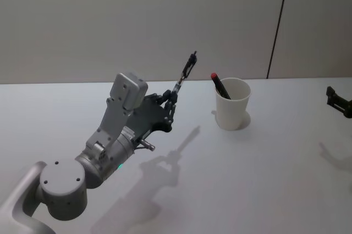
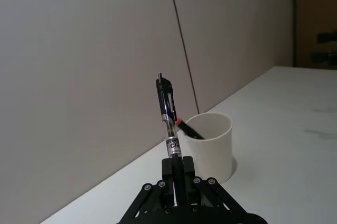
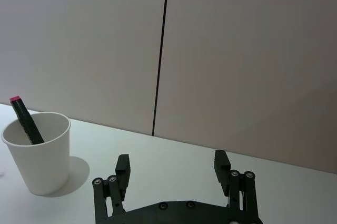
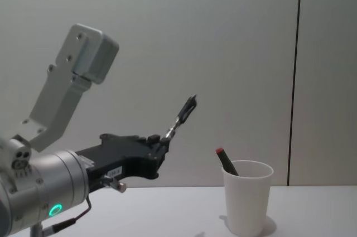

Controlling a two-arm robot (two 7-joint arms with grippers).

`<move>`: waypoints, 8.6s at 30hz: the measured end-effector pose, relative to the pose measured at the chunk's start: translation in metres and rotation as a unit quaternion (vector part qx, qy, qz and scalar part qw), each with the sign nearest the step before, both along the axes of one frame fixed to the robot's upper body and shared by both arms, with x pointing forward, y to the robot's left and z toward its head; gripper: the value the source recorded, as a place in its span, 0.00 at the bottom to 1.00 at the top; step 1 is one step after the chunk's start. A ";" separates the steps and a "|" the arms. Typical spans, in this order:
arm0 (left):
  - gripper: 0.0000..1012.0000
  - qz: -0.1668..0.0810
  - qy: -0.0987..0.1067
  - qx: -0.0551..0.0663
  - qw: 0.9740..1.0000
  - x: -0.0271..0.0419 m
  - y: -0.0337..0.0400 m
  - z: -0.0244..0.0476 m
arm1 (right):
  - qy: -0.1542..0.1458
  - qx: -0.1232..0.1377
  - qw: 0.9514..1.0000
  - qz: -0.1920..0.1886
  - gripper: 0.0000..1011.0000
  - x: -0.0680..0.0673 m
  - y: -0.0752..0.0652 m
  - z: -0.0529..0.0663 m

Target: Place the pen into the pen holder.

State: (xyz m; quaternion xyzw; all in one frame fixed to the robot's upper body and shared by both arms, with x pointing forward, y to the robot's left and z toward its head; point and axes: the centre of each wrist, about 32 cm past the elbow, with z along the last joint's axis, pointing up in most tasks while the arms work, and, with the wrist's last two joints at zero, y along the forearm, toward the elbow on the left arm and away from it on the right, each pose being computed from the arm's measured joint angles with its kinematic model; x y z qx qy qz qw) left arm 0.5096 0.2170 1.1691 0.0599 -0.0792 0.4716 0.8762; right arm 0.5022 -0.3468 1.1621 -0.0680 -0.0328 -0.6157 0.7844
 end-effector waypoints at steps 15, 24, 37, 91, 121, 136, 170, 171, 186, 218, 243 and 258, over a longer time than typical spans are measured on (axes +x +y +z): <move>0.12 -0.111 -0.035 -0.034 0.993 0.0111 0.0079 -0.0044 | 0.000 0.000 1.000 0.000 0.99 0.000 0.000 0.000; 0.12 -0.161 -0.041 -0.043 0.985 0.0184 0.0063 -0.0062 | 0.000 0.000 1.000 0.000 0.99 0.000 0.000 0.000; 0.12 -0.237 -0.037 -0.050 0.970 0.0346 -0.0071 -0.0097 | 0.000 0.000 1.000 0.000 0.99 0.000 0.000 0.000; 0.12 -0.325 -0.030 -0.064 0.943 0.0682 -0.0421 -0.0213 | -0.001 0.004 1.000 0.004 0.99 -0.001 0.000 0.000; 0.12 -0.327 -0.030 -0.064 0.942 0.0689 -0.0430 -0.0216 | 0.032 0.136 0.986 0.086 0.99 -0.032 -0.010 0.008; 0.12 -0.327 -0.030 -0.064 0.943 0.0689 -0.0429 -0.0217 | 0.091 0.225 0.958 0.153 0.99 -0.050 -0.017 0.007; 0.12 -0.327 -0.030 -0.064 0.943 0.0689 -0.0429 -0.0216 | 0.077 0.322 0.919 0.212 0.99 -0.073 0.009 0.006; 0.12 -0.327 -0.030 -0.064 0.943 0.0689 -0.0429 -0.0216 | 0.076 0.326 0.918 0.211 0.99 -0.073 0.011 0.006; 0.12 -0.326 -0.030 -0.064 0.943 0.0689 -0.0429 -0.0216 | 0.072 0.353 0.911 0.202 0.99 -0.071 0.035 0.013; 0.12 -0.327 -0.030 -0.064 0.943 0.0689 -0.0429 -0.0216 | 0.103 0.396 0.897 0.169 0.99 -0.057 0.062 0.016; 0.12 -0.327 -0.030 -0.064 0.943 0.0689 -0.0429 -0.0217 | 0.096 0.410 0.892 0.164 0.99 -0.059 0.073 0.021; 0.12 -0.327 -0.030 -0.064 0.943 0.0689 -0.0429 -0.0216 | 0.091 0.406 0.896 0.157 0.86 -0.058 0.076 0.024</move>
